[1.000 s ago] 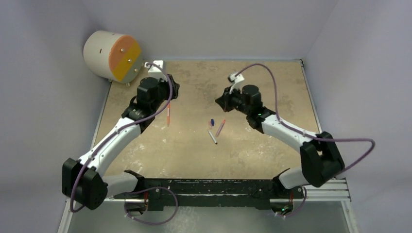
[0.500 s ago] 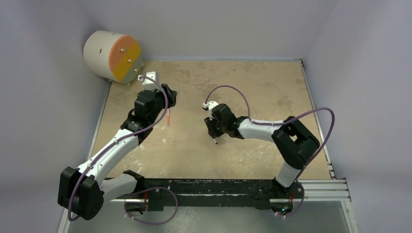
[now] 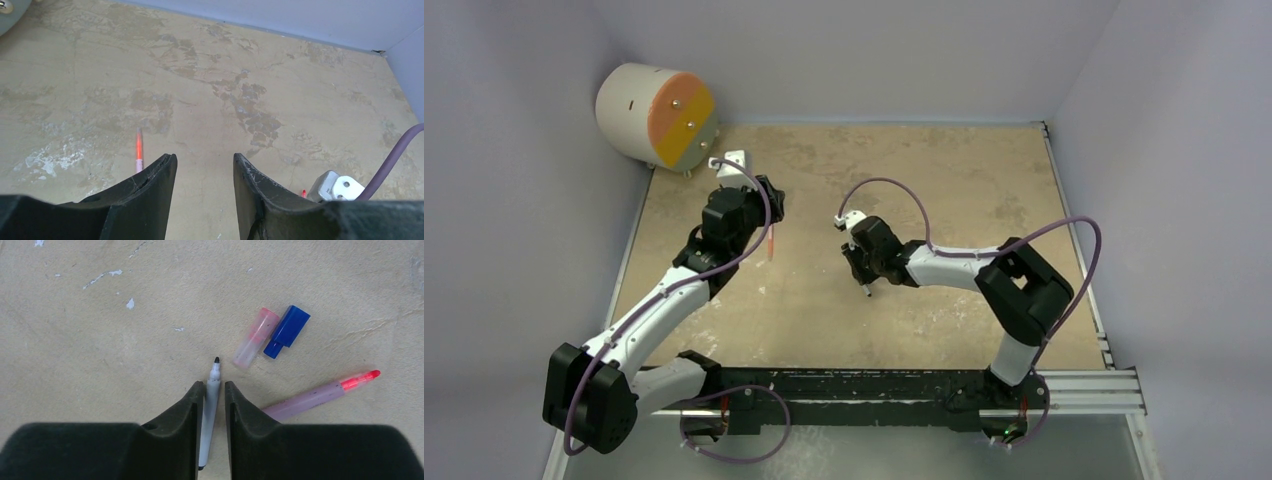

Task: Insert the pens into the pen caps

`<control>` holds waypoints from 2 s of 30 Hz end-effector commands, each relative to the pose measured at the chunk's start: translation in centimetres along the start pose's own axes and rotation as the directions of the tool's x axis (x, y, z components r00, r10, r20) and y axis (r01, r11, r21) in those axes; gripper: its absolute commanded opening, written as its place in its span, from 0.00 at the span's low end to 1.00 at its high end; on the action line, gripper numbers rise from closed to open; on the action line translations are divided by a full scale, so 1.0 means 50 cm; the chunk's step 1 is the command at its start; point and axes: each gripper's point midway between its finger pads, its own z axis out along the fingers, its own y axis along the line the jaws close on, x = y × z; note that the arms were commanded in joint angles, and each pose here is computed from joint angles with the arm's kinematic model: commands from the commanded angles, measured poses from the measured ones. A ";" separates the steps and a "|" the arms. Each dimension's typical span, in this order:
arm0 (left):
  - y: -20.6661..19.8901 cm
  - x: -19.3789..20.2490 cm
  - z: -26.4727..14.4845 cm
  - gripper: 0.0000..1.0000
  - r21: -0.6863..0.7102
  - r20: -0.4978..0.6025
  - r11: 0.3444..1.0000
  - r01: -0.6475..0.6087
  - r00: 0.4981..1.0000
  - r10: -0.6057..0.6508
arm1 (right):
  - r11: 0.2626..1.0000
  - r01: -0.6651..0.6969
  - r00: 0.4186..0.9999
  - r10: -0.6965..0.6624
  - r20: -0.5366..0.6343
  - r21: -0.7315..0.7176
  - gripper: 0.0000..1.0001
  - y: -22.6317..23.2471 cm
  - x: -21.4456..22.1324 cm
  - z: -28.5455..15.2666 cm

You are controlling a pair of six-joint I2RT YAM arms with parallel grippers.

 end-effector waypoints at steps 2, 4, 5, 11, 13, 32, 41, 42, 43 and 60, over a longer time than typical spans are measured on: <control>0.002 -0.039 -0.009 0.45 -0.012 0.058 1.000 0.001 0.998 -0.001 | 1.000 -0.007 1.000 0.007 -0.011 -0.010 0.02 0.010 -0.004 0.000; 0.000 -0.042 -0.011 0.45 -0.007 0.070 1.000 0.016 0.997 -0.016 | 0.996 -0.026 1.000 0.027 0.003 -0.083 0.00 0.037 -0.018 -0.016; -0.002 -0.045 -0.014 0.45 -0.002 0.076 1.000 0.025 0.997 -0.024 | 0.995 -0.029 0.999 0.031 0.017 -0.100 0.00 0.043 -0.028 -0.026; -0.050 -0.045 -0.016 0.45 0.124 0.065 0.990 0.071 0.995 -0.079 | 0.980 -0.004 0.967 0.054 0.250 -0.197 0.00 0.078 -0.189 -0.146; -0.091 -0.056 -0.029 0.38 0.246 0.086 0.964 0.104 0.988 -0.128 | 0.975 -0.010 0.925 0.093 0.369 -0.221 0.00 0.072 -0.255 -0.204; -0.340 -0.192 -0.304 0.43 0.973 -0.072 0.134 0.190 0.795 -0.602 | 0.840 0.283 0.362 0.354 0.862 -0.463 0.00 0.054 -0.544 -0.648; -0.366 -0.218 -0.311 0.44 0.982 -0.067 0.099 0.159 0.793 -0.605 | 0.797 0.320 0.345 0.406 0.846 -0.512 0.00 0.072 -0.540 -0.686; -0.369 -0.217 -0.311 0.44 0.984 -0.061 0.100 0.150 0.798 -0.599 | 0.790 0.320 0.349 0.414 0.841 -0.522 0.00 0.073 -0.539 -0.685; -0.372 -0.214 -0.309 0.44 0.984 -0.057 0.102 0.145 0.802 -0.594 | 0.780 0.324 0.359 0.423 0.832 -0.536 0.00 0.078 -0.537 -0.683; -0.411 -0.192 -0.317 0.44 0.993 -0.011 0.090 0.070 0.844 -0.536 | 0.735 0.350 0.414 0.435 0.800 -0.581 0.00 0.097 -0.536 -0.651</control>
